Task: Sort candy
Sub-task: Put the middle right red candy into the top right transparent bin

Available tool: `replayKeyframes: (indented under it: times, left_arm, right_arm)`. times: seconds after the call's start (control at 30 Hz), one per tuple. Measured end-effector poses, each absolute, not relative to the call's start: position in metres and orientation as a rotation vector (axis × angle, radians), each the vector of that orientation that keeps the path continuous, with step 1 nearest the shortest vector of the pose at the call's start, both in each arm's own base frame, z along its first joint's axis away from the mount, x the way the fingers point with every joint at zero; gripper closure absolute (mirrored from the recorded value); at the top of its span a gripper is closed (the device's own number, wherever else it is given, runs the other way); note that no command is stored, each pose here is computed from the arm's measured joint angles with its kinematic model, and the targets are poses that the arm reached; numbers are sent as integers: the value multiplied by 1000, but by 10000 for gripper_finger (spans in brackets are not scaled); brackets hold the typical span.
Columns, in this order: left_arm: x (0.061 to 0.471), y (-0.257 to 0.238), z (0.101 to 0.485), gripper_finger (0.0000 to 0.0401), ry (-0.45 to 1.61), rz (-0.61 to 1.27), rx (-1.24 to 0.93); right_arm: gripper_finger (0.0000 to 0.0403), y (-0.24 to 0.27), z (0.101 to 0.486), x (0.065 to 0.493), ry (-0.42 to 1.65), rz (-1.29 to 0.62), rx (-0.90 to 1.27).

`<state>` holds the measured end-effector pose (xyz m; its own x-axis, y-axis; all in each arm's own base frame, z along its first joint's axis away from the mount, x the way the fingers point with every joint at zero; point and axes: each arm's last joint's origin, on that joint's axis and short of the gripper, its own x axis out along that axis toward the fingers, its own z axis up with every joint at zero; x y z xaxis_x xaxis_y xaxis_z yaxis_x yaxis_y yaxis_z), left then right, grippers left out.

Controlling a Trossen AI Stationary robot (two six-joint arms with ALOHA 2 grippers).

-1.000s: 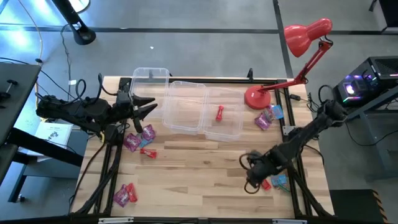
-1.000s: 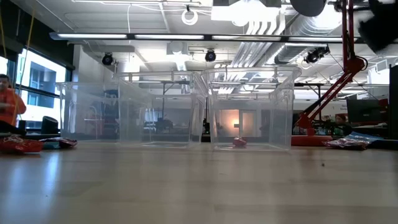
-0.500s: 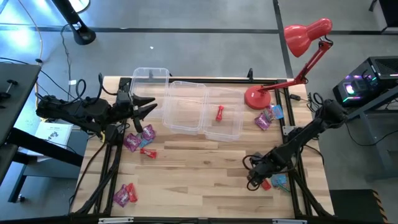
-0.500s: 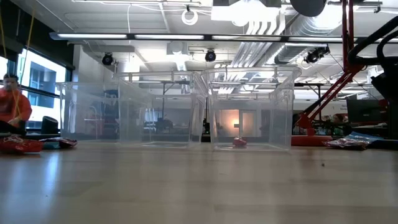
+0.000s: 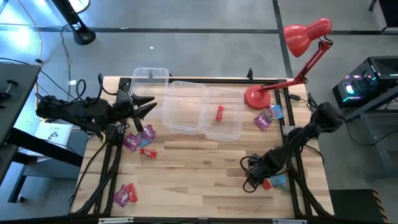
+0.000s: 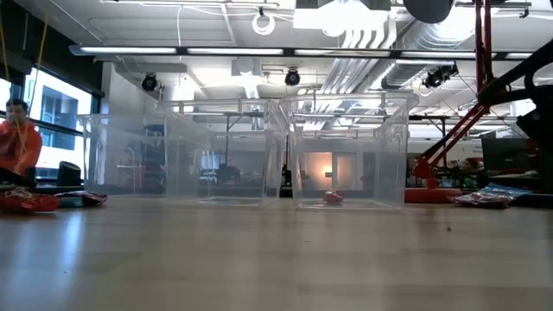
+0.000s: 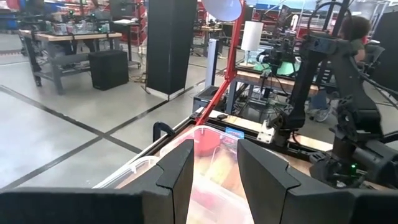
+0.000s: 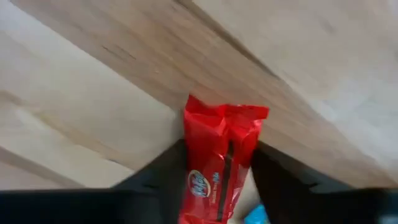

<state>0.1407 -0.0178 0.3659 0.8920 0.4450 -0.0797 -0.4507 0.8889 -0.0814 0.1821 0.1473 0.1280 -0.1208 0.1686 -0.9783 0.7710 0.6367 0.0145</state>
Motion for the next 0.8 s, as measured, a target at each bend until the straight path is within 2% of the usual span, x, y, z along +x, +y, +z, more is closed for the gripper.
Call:
replayKeyframes:
  times: [0.13,0.23,0.33,0.47,0.6,0.7,0.8]
  left_arm:
    - [141,-18,367,286,57,465,-65]
    - [140,-18,370,286,27,464,-77]
    - [140,-18,374,286,1,462,-53]
    - [139,-17,380,286,-45,463,-19]
    - [139,-17,386,286,-94,478,-5]
    - [139,-17,386,286,-92,479,-18]
    - [139,-17,381,286,-53,477,-37]
  right_arm:
    - [352,141,145,181,1615,-649,683]
    - [388,145,174,194,1528,-586,706]
    - [380,140,213,200,1407,-599,626]
    - [362,124,277,216,1119,-636,543]
    - [370,106,330,240,789,-630,411]
    - [374,89,351,260,631,-613,336]
    - [362,68,351,277,587,-611,305]
